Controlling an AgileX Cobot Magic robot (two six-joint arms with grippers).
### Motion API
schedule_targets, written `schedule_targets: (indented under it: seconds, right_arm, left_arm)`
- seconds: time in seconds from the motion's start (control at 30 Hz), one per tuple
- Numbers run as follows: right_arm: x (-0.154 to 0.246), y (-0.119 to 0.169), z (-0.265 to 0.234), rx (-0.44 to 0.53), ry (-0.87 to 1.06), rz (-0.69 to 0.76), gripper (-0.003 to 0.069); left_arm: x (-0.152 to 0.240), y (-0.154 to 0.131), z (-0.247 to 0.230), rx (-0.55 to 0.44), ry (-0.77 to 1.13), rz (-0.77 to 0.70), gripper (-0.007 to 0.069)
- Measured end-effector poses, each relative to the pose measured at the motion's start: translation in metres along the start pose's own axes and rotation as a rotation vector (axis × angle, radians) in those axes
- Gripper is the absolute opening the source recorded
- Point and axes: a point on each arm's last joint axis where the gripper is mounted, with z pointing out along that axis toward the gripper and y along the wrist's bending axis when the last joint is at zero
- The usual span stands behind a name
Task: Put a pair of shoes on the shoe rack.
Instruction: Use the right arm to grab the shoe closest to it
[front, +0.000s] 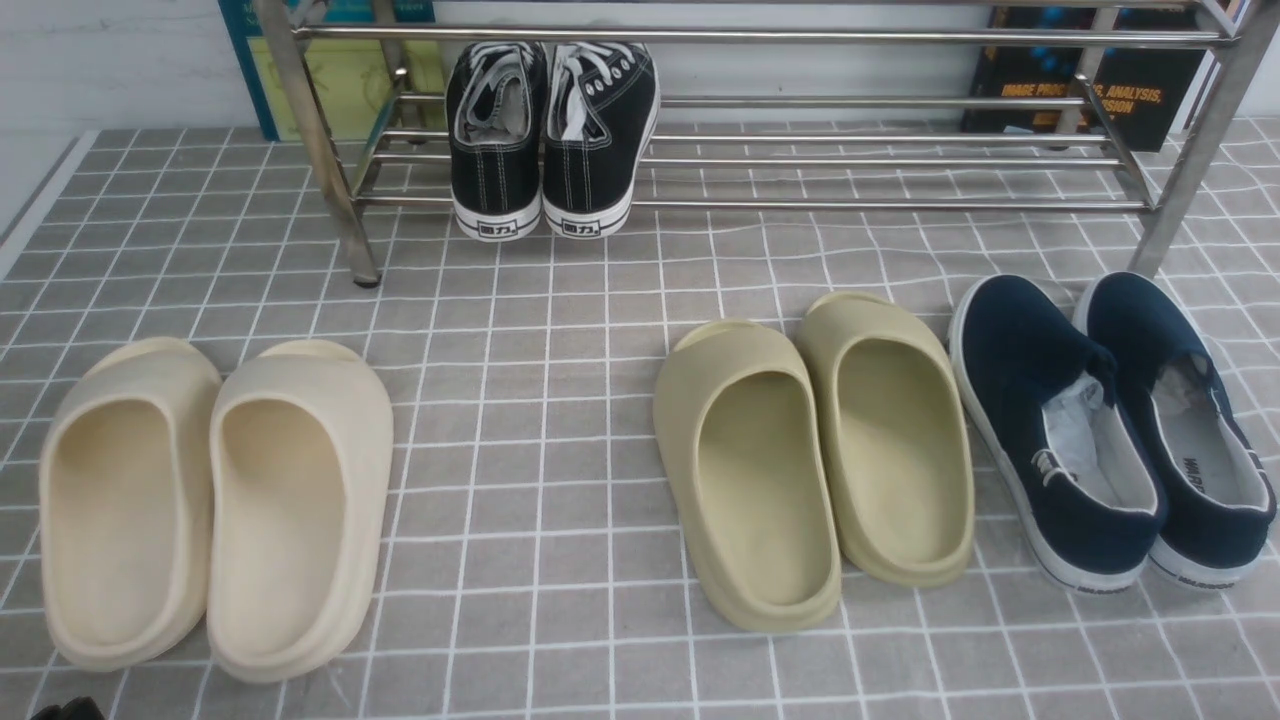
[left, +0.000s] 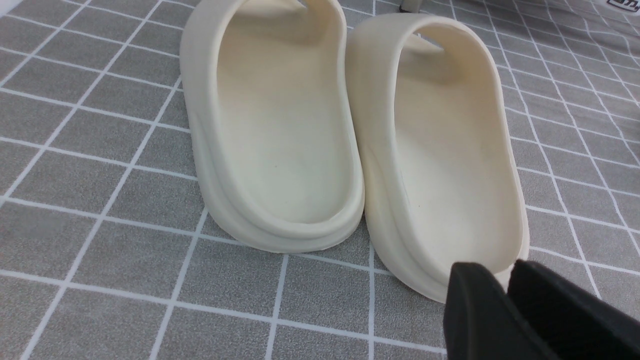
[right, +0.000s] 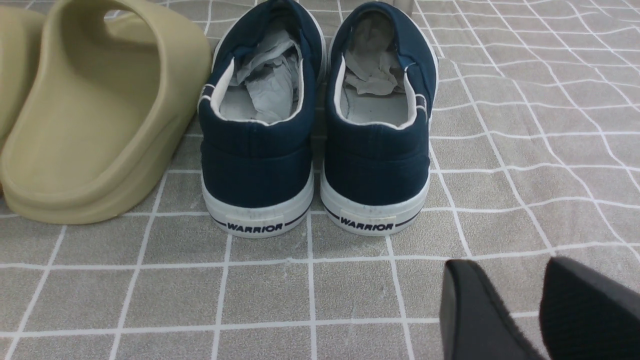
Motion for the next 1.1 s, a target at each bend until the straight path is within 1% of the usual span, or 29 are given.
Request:
schedule_targets:
  seconds: [0.07,0.1,0.13,0.2,0.93,1.1]
  right_arm:
    - [0.0,0.0008,0.0,-0.009,0.0,0.023,0.0246]
    - [0.0,0.0015,0.0,-0.032,0.0,0.035,0.0246]
    - [0.0,0.0016,0.0,-0.017,0.001,0.042,0.0246]
    - [0.0,0.0022,0.0,-0.025,0.001,0.061,0.0246]
    - [0.0,0.0024,0.0,-0.026,0.001,0.064,0.0246]
    - [-0.0001,0.0046,-0.0001,-0.051,0.002,0.126,0.0246]
  left_arm:
    - [0.0,0.0,0.0,0.0,0.0,0.0,0.0112]
    - [0.0,0.0,0.0,0.0,0.0,0.0,0.0112]
    - [0.0,0.0,0.0,0.0,0.0,0.0,0.0112]
    - [0.0,0.0,0.0,0.0,0.0,0.0,0.0112]
    - [0.0,0.0,0.0,0.0,0.0,-0.001,0.0112]
    - [0.0,0.0,0.0,0.0,0.0,-0.001,0.0112]
